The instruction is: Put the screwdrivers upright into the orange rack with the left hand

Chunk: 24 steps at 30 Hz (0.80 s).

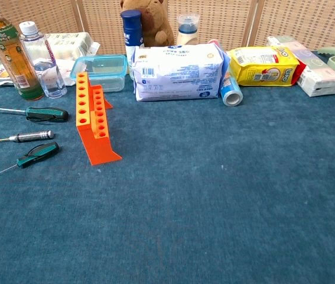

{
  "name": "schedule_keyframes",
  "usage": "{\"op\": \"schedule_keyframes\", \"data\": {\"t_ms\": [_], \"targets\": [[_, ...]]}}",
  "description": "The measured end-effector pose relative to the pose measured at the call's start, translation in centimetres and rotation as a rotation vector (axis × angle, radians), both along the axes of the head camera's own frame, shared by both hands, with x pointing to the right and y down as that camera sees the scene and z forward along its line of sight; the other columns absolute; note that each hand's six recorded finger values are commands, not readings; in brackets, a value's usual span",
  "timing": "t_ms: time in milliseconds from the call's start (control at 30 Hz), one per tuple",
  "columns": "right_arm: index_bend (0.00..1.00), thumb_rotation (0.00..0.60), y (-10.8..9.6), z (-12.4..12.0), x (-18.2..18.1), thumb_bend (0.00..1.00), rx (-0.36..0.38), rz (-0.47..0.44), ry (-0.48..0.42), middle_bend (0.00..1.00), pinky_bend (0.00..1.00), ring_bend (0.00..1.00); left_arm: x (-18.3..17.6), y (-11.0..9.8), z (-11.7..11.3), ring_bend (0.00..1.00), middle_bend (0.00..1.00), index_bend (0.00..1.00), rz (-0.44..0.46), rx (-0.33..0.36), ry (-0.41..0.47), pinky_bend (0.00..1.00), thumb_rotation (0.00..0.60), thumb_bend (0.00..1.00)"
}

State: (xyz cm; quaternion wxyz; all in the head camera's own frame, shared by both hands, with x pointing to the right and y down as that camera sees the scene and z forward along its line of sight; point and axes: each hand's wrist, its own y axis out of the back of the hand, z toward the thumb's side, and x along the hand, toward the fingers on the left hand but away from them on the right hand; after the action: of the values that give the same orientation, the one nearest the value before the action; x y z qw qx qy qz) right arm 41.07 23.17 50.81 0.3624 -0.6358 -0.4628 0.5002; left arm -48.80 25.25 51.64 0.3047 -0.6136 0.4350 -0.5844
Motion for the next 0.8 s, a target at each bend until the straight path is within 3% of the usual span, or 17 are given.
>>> {"op": "schedule_keyframes", "data": {"t_ms": [133,200,267,300,333,400,533,800], "targets": [[0.03,0.6,0.1,0.1,-0.1,0.16,-0.003,-0.001,0.003,0.09,0.08,0.1,0.2,0.2,0.3,0.02,0.02,0.0,0.007,-0.013,-0.003,0.13,0.6,0.11],[0.03,0.6,0.1,0.1,-0.2,0.16,-0.002,0.001,0.002,0.09,0.08,0.1,0.2,0.3,0.5,0.2,0.19,0.0,0.009,-0.021,-0.007,0.2,0.6,0.1],[0.02,0.6,0.1,-0.1,-0.2,0.16,0.004,0.004,-0.001,0.09,0.08,0.1,0.4,0.3,0.9,0.46,0.43,0.0,0.012,-0.036,-0.012,0.4,0.6,0.08],[0.02,0.6,0.1,-0.3,-0.1,0.16,0.008,0.007,-0.002,0.09,0.08,0.1,0.6,0.3,1.1,0.6,0.56,0.01,0.013,-0.045,-0.013,0.55,0.6,0.08],[0.03,0.6,0.1,-0.4,0.0,0.16,0.011,0.01,-0.004,0.09,0.08,0.1,0.9,0.2,1.5,0.7,0.67,0.04,0.016,-0.055,-0.013,0.68,0.6,0.07],[0.03,0.6,0.0,-0.7,0.3,0.16,0.017,0.024,-0.016,0.09,0.08,0.1,1.8,-0.2,2.2,0.81,0.79,0.13,0.028,-0.071,-0.004,0.8,0.6,0.07],[0.03,0.6,-0.1,-1.3,0.9,0.16,0.026,0.044,-0.052,0.09,0.08,0.1,3.8,-1.7,4.3,0.87,0.85,0.22,0.034,-0.121,-0.013,0.86,0.6,0.07],[0.03,0.6,-0.3,-2.0,1.8,0.16,0.03,0.063,-0.085,0.09,0.08,0.1,7.5,-4.8,9.4,0.88,0.85,0.23,-0.045,-0.302,0.03,0.86,0.6,0.12]]}}
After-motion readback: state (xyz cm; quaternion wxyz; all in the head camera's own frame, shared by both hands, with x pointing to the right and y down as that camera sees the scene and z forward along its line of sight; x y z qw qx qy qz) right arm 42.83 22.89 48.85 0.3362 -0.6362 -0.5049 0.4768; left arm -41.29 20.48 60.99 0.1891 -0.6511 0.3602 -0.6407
